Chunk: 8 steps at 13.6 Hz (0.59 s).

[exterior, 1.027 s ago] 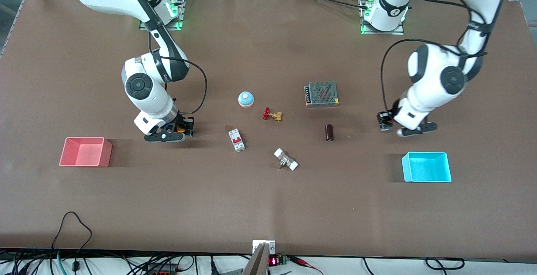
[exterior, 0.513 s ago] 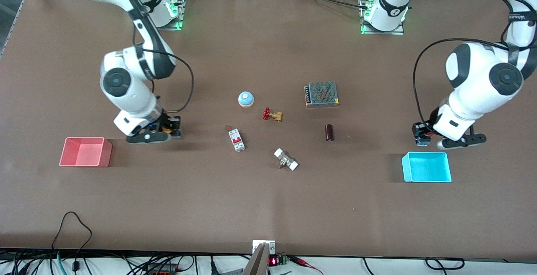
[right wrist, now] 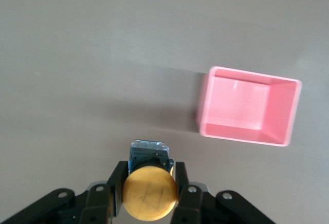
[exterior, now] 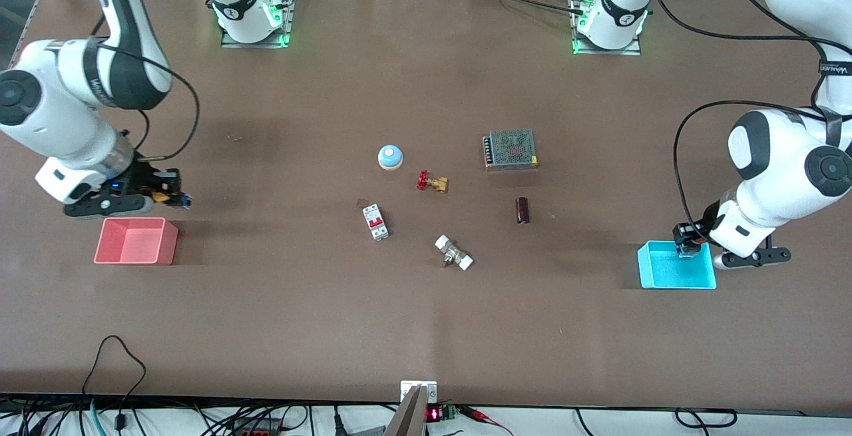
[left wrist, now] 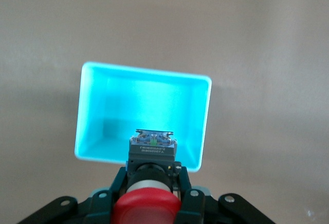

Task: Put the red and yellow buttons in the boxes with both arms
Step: 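Carry the yellow button to the pink box while the left carries red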

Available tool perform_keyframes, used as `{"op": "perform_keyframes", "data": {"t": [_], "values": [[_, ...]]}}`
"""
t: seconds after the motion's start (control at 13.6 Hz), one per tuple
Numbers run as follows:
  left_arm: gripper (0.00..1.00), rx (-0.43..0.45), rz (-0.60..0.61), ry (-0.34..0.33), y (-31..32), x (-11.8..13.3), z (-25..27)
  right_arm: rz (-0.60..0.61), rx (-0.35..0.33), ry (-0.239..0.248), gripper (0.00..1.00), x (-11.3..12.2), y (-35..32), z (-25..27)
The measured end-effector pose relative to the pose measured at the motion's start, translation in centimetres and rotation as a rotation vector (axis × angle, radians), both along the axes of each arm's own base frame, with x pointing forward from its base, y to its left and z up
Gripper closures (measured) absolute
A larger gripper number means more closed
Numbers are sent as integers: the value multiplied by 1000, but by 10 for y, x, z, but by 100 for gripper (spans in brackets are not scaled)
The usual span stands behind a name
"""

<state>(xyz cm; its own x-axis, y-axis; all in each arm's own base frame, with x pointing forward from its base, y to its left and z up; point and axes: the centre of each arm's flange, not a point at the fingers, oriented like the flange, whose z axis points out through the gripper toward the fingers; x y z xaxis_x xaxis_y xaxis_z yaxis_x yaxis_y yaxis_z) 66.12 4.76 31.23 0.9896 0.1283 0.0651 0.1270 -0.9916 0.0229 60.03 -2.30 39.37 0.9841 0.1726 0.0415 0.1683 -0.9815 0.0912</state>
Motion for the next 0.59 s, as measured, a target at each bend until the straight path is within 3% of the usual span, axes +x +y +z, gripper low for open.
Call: {"op": "perform_keyframes", "data": {"t": [0.29,0.59], "values": [[59,-3,-35,13,5,17,-7,58,-30,5,58,1,-75,-10],[59,-15,-29,72,13,16,-49,100,-63,-60,58,21,-107,-51]]}}
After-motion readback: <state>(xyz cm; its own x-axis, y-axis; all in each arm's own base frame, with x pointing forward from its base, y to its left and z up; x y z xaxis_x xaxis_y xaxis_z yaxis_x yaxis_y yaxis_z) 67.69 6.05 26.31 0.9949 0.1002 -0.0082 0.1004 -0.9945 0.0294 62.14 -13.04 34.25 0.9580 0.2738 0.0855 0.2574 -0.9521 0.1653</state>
